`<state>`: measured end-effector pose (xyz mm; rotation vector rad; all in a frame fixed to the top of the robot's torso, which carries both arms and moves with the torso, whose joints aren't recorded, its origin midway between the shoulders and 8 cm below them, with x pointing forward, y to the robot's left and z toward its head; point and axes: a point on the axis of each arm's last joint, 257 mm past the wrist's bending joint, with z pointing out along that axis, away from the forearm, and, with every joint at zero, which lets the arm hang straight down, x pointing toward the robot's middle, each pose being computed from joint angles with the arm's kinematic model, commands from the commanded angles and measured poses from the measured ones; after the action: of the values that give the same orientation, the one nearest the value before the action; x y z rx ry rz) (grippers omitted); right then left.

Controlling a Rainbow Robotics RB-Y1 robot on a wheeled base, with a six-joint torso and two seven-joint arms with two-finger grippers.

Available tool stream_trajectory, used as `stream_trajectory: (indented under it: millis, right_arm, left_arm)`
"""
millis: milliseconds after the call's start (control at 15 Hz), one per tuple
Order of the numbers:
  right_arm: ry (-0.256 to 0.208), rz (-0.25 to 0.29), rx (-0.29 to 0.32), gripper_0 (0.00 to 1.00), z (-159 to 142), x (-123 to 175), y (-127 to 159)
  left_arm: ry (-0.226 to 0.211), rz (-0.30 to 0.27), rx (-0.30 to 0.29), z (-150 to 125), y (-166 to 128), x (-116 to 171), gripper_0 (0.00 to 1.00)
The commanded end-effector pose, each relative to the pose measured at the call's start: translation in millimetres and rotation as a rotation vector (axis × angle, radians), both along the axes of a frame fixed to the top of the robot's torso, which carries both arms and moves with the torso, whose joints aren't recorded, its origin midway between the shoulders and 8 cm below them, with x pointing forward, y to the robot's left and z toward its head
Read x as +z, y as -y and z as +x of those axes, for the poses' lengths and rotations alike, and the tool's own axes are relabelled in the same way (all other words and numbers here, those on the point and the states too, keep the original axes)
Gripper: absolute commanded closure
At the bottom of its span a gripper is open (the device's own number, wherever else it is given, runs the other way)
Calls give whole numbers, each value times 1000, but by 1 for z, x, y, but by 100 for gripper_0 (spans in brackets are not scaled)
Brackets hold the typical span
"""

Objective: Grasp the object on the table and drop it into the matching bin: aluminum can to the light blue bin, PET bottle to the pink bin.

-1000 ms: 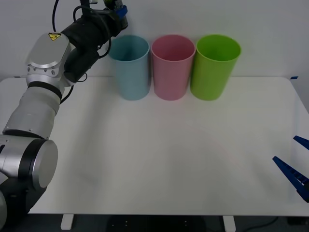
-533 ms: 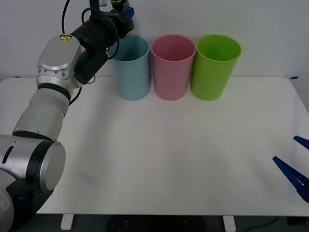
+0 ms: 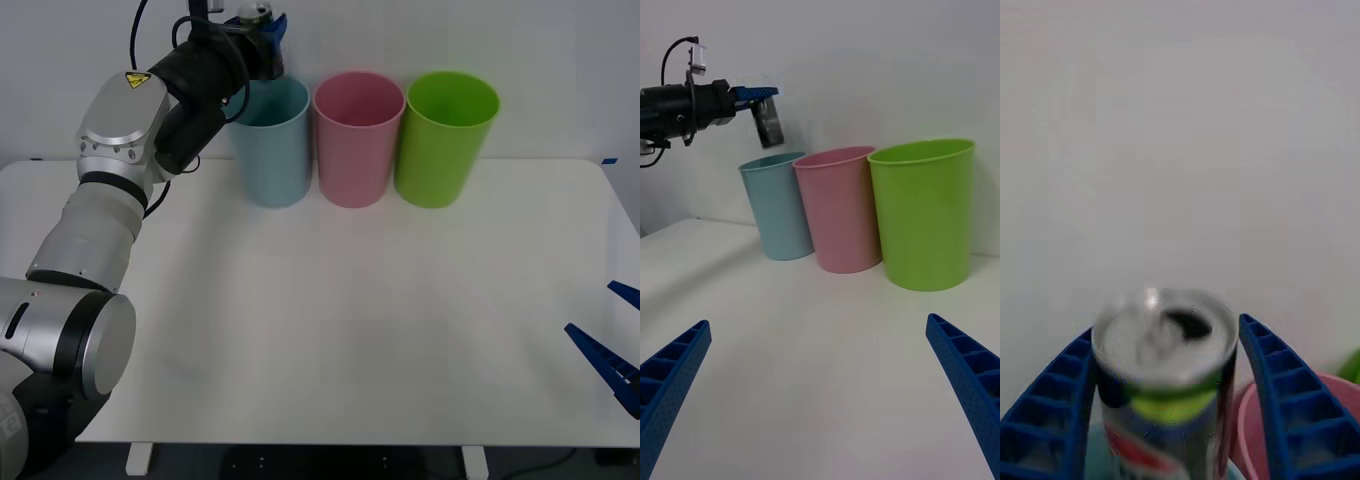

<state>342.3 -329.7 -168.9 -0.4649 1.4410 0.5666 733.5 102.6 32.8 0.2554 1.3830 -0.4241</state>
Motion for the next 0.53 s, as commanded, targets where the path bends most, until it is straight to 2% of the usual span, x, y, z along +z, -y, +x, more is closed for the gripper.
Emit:
stream_trajectory:
  millis: [67, 533]
  right_arm:
    - [0, 0, 0, 0, 0, 0, 0]
    - [0, 0, 0, 0, 0, 0, 0]
  left_arm:
    - [-3, -10, -9, -1, 1, -1, 0]
    - [-21, -49, -65, -8, -8, -6, 0]
